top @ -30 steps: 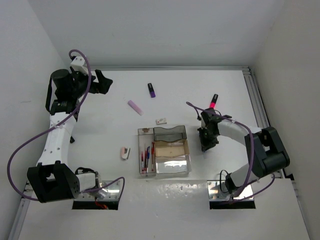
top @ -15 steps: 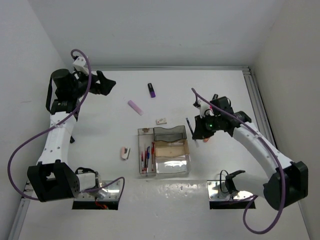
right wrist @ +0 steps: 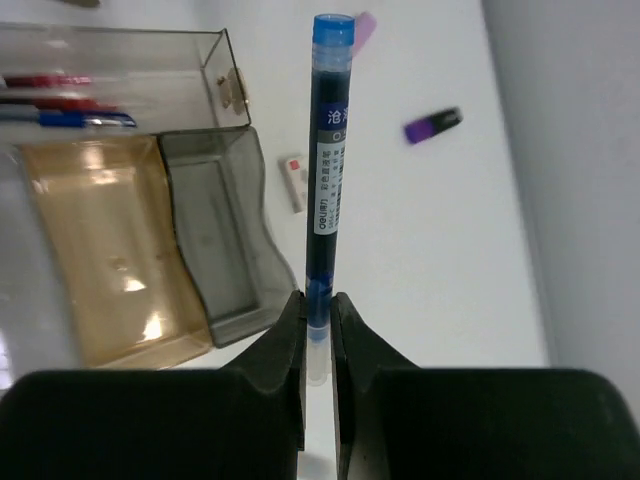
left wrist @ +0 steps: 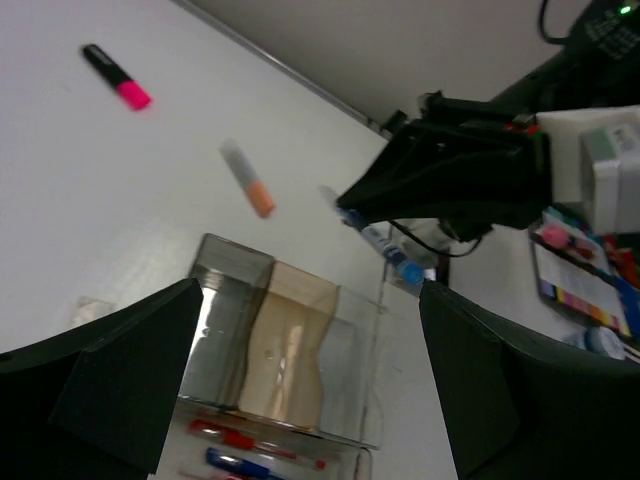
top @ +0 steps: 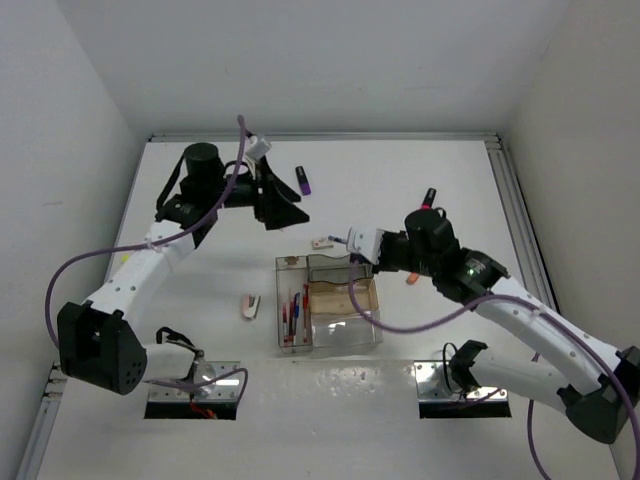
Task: Sort the stationery into containers
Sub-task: Pass the stationery from the right arm to the left
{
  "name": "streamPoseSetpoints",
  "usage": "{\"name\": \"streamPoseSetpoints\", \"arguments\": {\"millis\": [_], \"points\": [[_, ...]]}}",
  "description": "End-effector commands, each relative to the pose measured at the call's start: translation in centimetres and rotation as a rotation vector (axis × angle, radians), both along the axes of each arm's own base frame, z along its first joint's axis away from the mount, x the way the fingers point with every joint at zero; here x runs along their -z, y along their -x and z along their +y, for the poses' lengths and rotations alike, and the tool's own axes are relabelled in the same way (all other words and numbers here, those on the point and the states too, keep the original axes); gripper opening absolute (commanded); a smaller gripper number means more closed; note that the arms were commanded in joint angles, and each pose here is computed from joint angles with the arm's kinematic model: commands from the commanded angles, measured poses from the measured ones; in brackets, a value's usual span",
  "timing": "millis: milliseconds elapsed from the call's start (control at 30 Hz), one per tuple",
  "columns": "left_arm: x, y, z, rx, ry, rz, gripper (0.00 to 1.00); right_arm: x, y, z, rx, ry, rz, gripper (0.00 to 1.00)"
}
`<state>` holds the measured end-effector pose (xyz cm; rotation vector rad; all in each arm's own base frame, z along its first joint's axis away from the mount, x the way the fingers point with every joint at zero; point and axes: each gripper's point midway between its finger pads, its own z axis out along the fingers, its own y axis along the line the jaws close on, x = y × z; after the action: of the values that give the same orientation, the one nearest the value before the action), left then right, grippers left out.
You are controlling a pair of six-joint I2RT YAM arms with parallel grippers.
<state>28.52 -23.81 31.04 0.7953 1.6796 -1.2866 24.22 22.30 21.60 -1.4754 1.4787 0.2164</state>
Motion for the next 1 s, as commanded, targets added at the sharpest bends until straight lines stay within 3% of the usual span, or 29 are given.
{"name": "streamPoseSetpoints", "arguments": {"millis": [0, 133, 167, 267, 367, 600, 967], "points": [[0.5, 3.0, -2.2, 0.149, 0.045, 0.107, 0.96, -3.4, -1.7, 1.2, -0.126, 0.057, -0.457, 0.00], [1.7, 5.0, -4.1, 0.279, 0.031, 0.167, 0.96, -3.2, -0.5, 2.2, -0.231, 0.080, -0.567, 0.00], [2.8, 6.3, -4.8, 0.332, 0.010, 0.248, 0.96, -3.3, -0.3, 2.2, -0.247, 0.089, -0.586, 0.00], [3.9, 8.3, -5.8, 0.419, -0.023, 0.264, 0.96, -3.6, -0.1, 2.5, -0.287, 0.108, -0.680, 0.00], [5.6, 9.8, -6.5, 0.453, -0.049, 0.280, 0.96, -3.4, 0.6, 2.8, -0.322, 0.122, -0.787, 0.00], [6.4, 10.1, -6.9, 0.460, -0.064, 0.291, 0.93, -2.4, 2.1, 3.6, -0.399, 0.166, -0.851, 0.00], [9.3, 12.6, -7.0, 0.492, -0.109, 0.370, 0.55, -2.5, 2.6, 4.5, -0.471, 0.225, -1.035, 0.00]]}}
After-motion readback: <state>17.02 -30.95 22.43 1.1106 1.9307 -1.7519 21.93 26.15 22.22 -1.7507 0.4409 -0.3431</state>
